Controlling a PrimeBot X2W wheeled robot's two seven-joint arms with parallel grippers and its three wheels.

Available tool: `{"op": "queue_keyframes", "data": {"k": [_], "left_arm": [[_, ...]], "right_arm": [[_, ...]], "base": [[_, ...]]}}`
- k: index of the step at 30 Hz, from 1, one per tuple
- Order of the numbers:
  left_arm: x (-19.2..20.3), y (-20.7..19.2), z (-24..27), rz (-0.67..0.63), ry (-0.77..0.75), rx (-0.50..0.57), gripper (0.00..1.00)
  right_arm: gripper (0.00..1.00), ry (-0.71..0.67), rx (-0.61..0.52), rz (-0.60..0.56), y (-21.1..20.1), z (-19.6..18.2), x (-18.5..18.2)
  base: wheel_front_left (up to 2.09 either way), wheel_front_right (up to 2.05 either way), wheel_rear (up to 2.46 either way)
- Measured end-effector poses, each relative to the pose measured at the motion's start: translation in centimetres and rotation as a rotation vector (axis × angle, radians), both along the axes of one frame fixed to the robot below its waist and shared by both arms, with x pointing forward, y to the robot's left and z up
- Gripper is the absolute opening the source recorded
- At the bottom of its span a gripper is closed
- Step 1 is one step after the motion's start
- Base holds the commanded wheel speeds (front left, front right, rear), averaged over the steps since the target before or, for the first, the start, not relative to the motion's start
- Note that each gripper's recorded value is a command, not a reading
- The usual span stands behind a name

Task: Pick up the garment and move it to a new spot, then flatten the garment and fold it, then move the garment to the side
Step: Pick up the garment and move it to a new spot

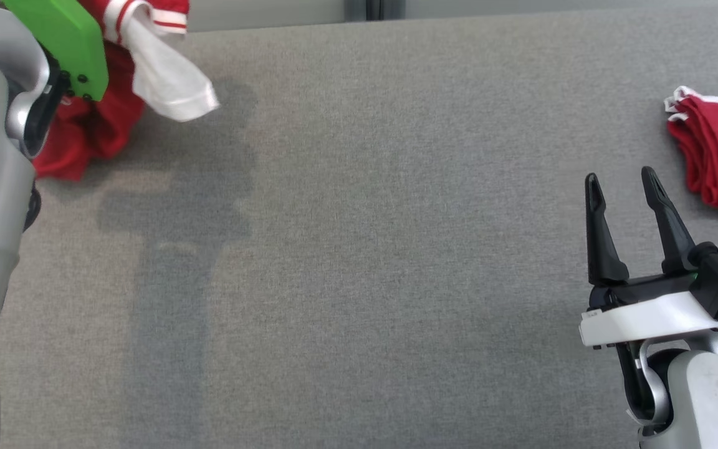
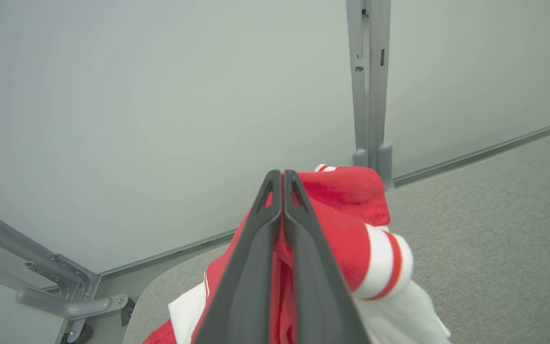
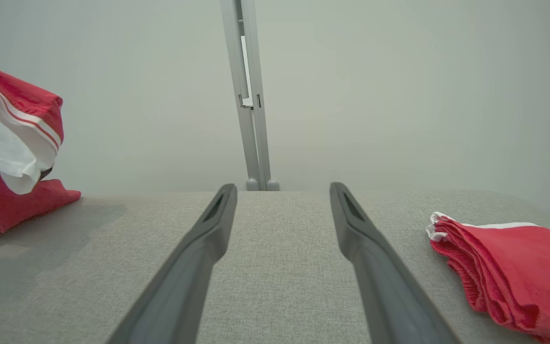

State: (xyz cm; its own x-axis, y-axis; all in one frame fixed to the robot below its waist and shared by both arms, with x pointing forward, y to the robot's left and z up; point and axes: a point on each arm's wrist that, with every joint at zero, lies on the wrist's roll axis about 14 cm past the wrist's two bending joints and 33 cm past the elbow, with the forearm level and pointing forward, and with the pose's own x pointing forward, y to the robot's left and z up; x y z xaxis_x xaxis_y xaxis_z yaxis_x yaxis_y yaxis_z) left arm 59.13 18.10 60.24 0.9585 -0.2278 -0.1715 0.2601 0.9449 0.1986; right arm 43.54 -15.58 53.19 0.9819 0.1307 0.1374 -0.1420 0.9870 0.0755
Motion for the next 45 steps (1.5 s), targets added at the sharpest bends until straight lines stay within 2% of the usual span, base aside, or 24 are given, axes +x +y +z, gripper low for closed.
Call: {"op": "queue_keyframes", "data": {"k": [5,9,16,19,21,25,29,31,32,36,45], "left_arm": [[-2.5,-5.6,5.7,-0.161,-0.12,-0.004,0.0],[-5.7,-12.4,9.5,-0.352,-0.211,-0.023,0.0],[-10.8,-22.2,11.8,-0.623,-0.254,-0.095,0.0],[-12.1,-24.8,8.9,-0.68,-0.176,-0.157,0.0],[-12.3,-25.5,6.2,-0.673,-0.11,-0.211,0.0],[-11.7,-24.6,-1.7,-0.567,0.085,-0.296,0.0],[-11.1,-21.4,-9.2,-0.397,0.219,-0.344,0.0],[-11.1,-19.7,-12.3,-0.319,0.244,-0.338,0.5],[-11.3,-19.1,-13.5,-0.295,0.254,-0.329,1.0],[-12.7,-17.3,-17.6,-0.218,0.319,-0.335,1.0],[-12.7,-15.2,-16.6,-0.15,0.246,-0.384,1.0]], "right_arm": [[1.0,-0.048,0.008,-0.049,-1.8,1.9,-2.2],[1.0,-0.078,0.013,-0.101,-3.6,3.0,-4.0],[1.0,-0.101,0.027,-0.179,-6.2,3.7,-6.3],[1.0,-0.103,0.035,-0.196,-6.7,3.6,-6.8],[1.0,-0.099,0.039,-0.204,-7.0,3.4,-6.9],[1.0,-0.074,0.044,-0.208,-7.1,2.5,-6.8],[1.0,-0.043,0.045,-0.212,-7.1,1.3,-6.7],[1.0,-0.024,0.044,-0.212,-7.1,0.7,-6.6],[1.0,-0.017,0.044,-0.21,-7.0,0.4,-6.5],[1.0,-0.006,0.045,-0.196,-6.6,0.0,-6.0],[1.0,-0.019,0.045,-0.144,-4.9,0.3,-5.0]], "base": [[0.0,0.0,0.0],[0.0,0.0,0.0],[0.0,0.0,0.0],[0.0,0.0,0.0],[0.0,0.0,0.0],[0.0,0.0,0.0],[0.0,0.0,0.0],[0.0,0.0,0.0],[0.0,0.0,0.0],[0.0,0.0,0.0],[0.0,0.0,0.0]]}}
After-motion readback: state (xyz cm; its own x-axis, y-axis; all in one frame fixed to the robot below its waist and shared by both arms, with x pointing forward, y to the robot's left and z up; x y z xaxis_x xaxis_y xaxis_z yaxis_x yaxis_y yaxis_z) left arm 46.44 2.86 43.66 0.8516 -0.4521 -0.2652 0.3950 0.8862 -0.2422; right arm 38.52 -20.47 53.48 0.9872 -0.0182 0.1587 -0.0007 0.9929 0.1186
